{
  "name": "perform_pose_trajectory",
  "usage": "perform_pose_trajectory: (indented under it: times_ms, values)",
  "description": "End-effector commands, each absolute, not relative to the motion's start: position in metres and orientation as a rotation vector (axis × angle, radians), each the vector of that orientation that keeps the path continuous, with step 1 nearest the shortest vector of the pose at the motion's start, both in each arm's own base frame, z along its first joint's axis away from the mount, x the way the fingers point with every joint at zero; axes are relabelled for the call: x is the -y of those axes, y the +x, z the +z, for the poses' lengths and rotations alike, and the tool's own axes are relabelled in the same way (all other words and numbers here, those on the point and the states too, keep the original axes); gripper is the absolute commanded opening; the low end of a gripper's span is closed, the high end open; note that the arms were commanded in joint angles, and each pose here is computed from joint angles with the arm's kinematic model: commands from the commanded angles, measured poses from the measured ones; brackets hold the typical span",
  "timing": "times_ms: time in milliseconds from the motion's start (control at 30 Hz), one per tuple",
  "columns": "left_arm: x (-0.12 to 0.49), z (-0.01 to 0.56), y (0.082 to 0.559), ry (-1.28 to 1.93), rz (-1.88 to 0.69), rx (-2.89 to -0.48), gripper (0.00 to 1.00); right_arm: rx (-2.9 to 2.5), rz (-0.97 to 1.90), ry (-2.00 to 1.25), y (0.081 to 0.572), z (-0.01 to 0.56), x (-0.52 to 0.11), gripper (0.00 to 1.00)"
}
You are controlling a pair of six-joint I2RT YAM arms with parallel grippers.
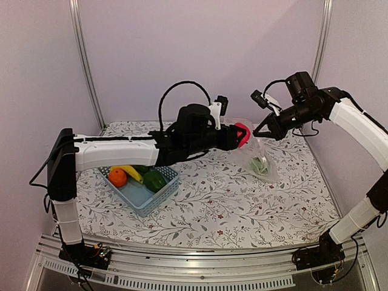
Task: Place the food in the zip-top bag and seal the zipper
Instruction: Place the fake fruit in the zipper food storage bag, then pick up the fake fruit from the bin.
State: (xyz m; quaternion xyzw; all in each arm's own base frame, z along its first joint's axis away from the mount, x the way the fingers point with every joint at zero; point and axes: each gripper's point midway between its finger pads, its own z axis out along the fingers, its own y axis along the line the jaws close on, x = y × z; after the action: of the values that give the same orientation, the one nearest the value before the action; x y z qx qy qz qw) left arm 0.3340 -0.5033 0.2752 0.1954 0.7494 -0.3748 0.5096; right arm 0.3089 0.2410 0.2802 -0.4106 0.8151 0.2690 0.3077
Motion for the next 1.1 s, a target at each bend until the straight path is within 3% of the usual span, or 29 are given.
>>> perform_pose_trajectory:
  times_ms: [0, 67, 133, 367, 567, 700, 833, 967, 1067]
  values:
    - [0.510, 0.271, 0.335, 0.445, -0.889, -1.812, 0.44, -2.122, 0.755, -1.092, 0.295, 0.305, -0.242, 0.00]
    - [0.512, 0.273, 0.338, 0.445, -0.877, -1.814, 0.62, -2.125, 0.753, -1.098, 0.295, 0.304, -0.242, 0.00]
    - [0.513, 0.282, 0.338, 0.454, -0.870, -1.794, 0.72, -2.137, 0.752, -1.104, 0.295, 0.301, -0.242, 0.00]
    - [0.511, 0.354, 0.315, 0.503, -0.874, -1.594, 0.86, -2.178, 0.660, -1.055, 0.315, 0.292, -0.235, 0.00]
    - [0.495, 0.402, 0.278, 0.547, -0.922, -1.481, 0.85, -2.191, 0.555, -1.028, 0.327, 0.289, -0.226, 0.00]
    - [0.465, 0.405, 0.265, 0.527, -0.888, -1.503, 0.82, -2.182, 0.457, -1.010, 0.336, 0.292, -0.215, 0.00]
    - [0.417, 0.357, 0.273, 0.484, -0.686, -1.688, 0.81, -2.153, 0.382, -0.988, 0.343, 0.298, -0.205, 0.00]
    - [0.356, 0.270, 0.280, 0.461, -0.392, -1.988, 0.79, -2.147, 0.369, -0.993, 0.340, 0.292, -0.203, 0.00]
    - [0.316, 0.224, 0.274, 0.401, -0.316, -2.133, 0.77, -2.147, 0.386, -0.998, 0.337, 0.288, -0.204, 0.00]
